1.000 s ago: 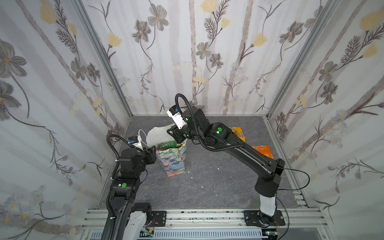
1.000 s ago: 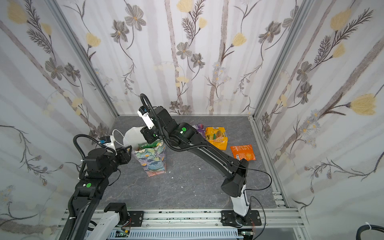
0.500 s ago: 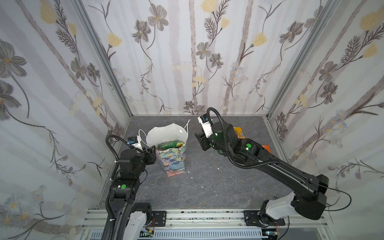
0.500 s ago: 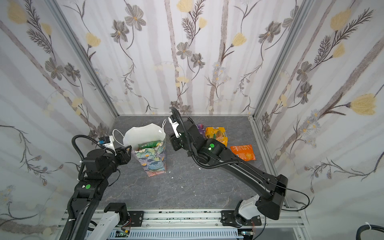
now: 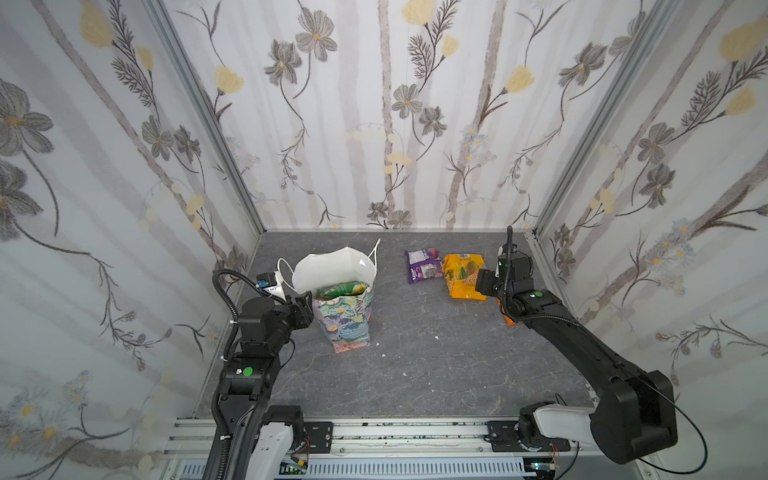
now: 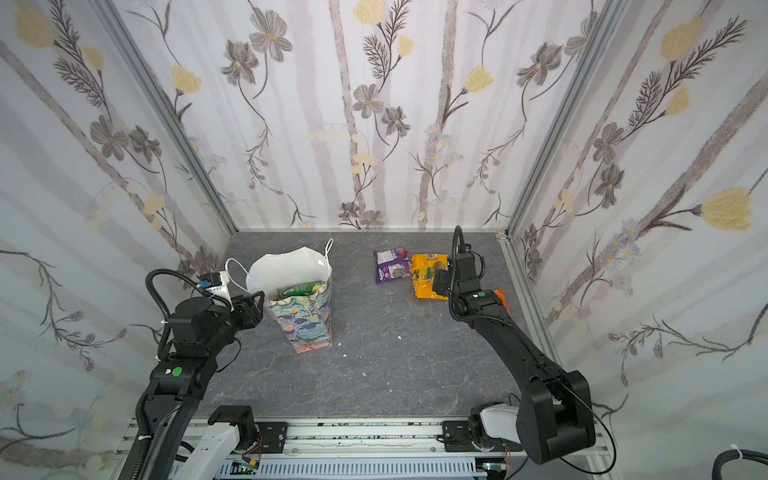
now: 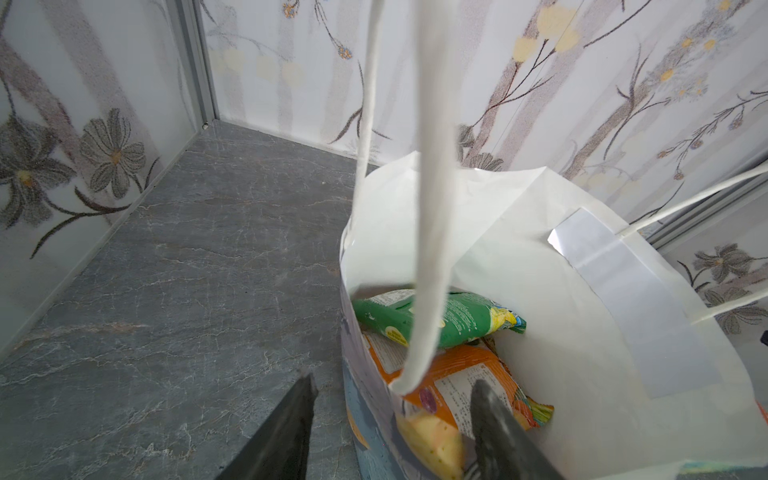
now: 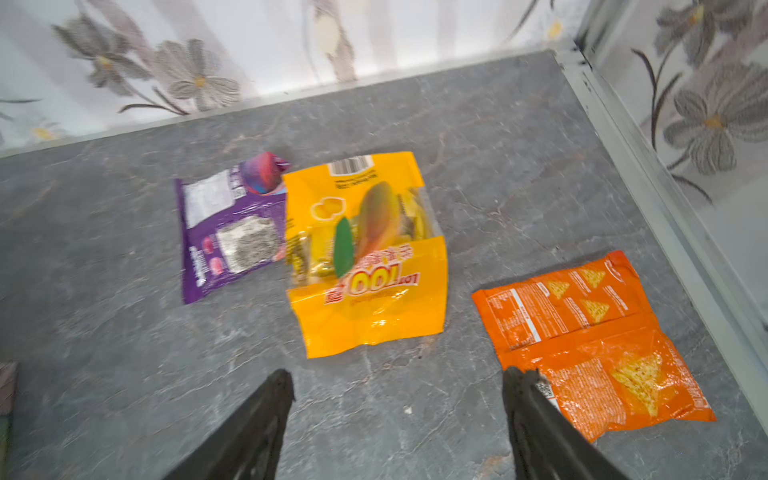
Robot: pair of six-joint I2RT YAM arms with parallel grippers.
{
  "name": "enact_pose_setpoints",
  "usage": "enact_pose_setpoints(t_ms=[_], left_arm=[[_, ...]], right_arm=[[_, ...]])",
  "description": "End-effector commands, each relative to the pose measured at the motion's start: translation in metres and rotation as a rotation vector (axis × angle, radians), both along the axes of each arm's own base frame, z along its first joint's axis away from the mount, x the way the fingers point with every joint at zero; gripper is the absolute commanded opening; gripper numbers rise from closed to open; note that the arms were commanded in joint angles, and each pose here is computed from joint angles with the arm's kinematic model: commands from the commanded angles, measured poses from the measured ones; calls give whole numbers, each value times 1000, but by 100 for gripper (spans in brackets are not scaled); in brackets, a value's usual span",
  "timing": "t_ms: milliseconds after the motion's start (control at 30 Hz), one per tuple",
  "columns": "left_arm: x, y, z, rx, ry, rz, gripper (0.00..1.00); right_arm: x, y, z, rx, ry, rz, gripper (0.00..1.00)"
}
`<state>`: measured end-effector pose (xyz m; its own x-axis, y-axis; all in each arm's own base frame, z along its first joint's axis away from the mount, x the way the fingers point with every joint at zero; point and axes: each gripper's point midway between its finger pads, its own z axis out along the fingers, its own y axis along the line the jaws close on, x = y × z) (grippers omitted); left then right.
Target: Place the snacks into the paper bag
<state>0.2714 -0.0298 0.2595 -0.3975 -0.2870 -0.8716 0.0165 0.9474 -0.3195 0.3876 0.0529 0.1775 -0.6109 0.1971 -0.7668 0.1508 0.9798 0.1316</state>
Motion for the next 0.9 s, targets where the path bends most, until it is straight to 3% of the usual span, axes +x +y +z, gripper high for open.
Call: enact_pose_setpoints(t_ms=[0,167,600,733,867], left_arm=[[2,1,3,8,-15,2,59],[3,1,0,10,-5,1,59],[4,0,-2,10,3,-1,60],[4,0,-2,10,3,-1,60],[3,0,-1,10,0,-2,60]], right_arm=[[17,-18,-17,146,-22,-58,82],[25,-44,-48,333,-39,-126,82],[33,-94,-75,269,-15,-265,83],[34,-94,-87,315,13,-254,83],[35,-101,-93,284,23,-274,83]])
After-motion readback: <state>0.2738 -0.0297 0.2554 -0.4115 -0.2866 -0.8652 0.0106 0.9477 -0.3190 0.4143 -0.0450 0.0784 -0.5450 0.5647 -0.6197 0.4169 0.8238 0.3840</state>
